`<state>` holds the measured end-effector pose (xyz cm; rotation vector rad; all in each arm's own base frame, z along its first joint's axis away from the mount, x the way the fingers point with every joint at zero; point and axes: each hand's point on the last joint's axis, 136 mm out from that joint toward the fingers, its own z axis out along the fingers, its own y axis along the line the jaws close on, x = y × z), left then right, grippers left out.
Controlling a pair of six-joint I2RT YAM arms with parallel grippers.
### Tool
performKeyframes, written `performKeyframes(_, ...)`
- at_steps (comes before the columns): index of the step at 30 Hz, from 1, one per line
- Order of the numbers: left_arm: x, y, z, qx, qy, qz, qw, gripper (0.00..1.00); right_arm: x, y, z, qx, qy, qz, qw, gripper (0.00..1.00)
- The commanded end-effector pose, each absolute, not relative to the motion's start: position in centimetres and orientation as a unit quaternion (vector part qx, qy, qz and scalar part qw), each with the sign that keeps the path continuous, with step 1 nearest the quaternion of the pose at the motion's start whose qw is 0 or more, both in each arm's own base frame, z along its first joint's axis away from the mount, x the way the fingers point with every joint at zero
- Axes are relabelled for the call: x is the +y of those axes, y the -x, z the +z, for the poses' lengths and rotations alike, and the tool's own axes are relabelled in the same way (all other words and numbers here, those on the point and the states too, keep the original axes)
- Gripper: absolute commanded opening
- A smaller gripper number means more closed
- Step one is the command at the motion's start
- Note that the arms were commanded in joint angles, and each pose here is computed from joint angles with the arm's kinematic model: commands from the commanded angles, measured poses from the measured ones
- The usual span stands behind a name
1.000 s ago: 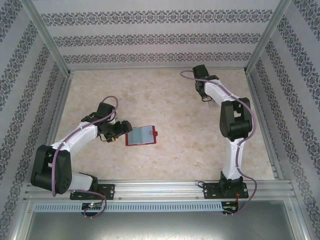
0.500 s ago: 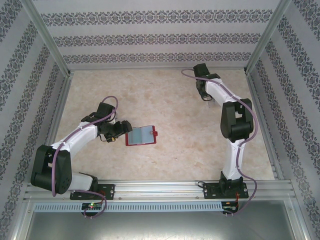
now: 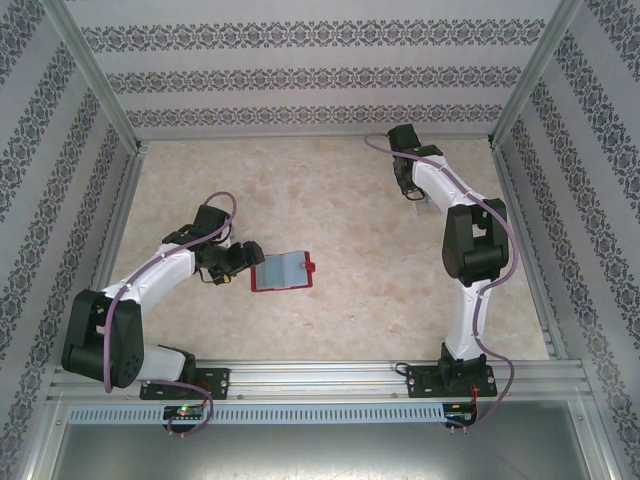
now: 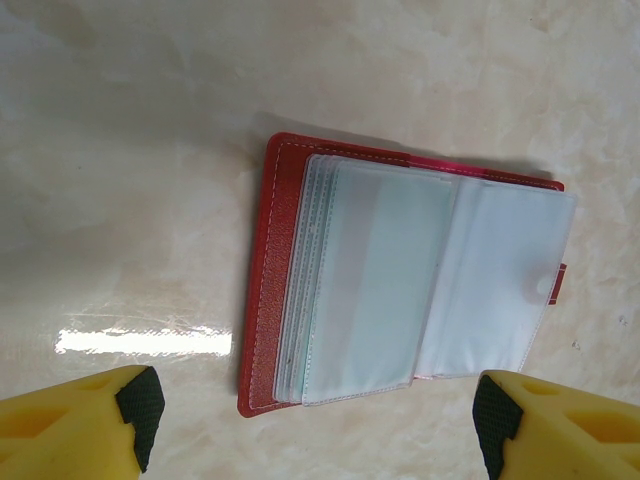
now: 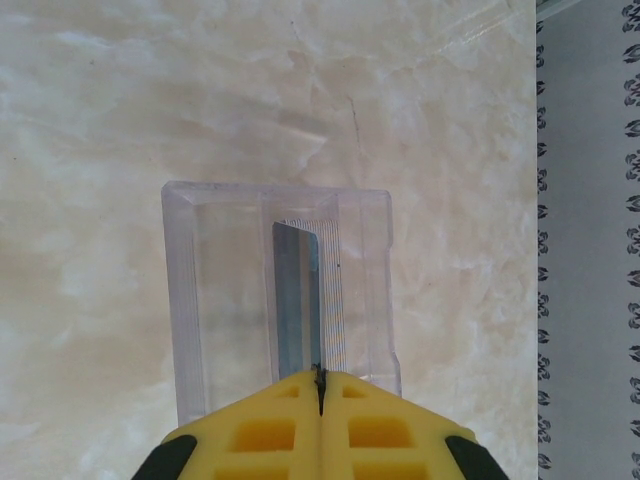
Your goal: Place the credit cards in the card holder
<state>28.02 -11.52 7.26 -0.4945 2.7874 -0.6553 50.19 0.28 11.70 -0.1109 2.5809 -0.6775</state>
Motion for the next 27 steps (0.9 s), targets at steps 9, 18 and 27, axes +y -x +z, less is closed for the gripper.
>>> performKeyframes(9, -11.7, -27.9, 6.2, 0.956, 0.16, -0.222, 0.108, 0.83, -1.1, -50.1, 10.6, 0.93, 0.049, -0.301, 0.206, 0.03)
performKeyframes(18, -11.9, -28.1, 5.8, 0.955, 0.159, -0.226, 0.104, 0.83, -0.9, -50.3, 10.2, 0.925, 0.056, -0.319, 0.2, 0.21)
performKeyframes(27, -11.9, -27.9, 5.6, 0.956, 0.161, -0.225, 0.1, 0.83, 0.3, -49.8, 12.3, 0.949, 0.002, -0.204, 0.243, 0.34)
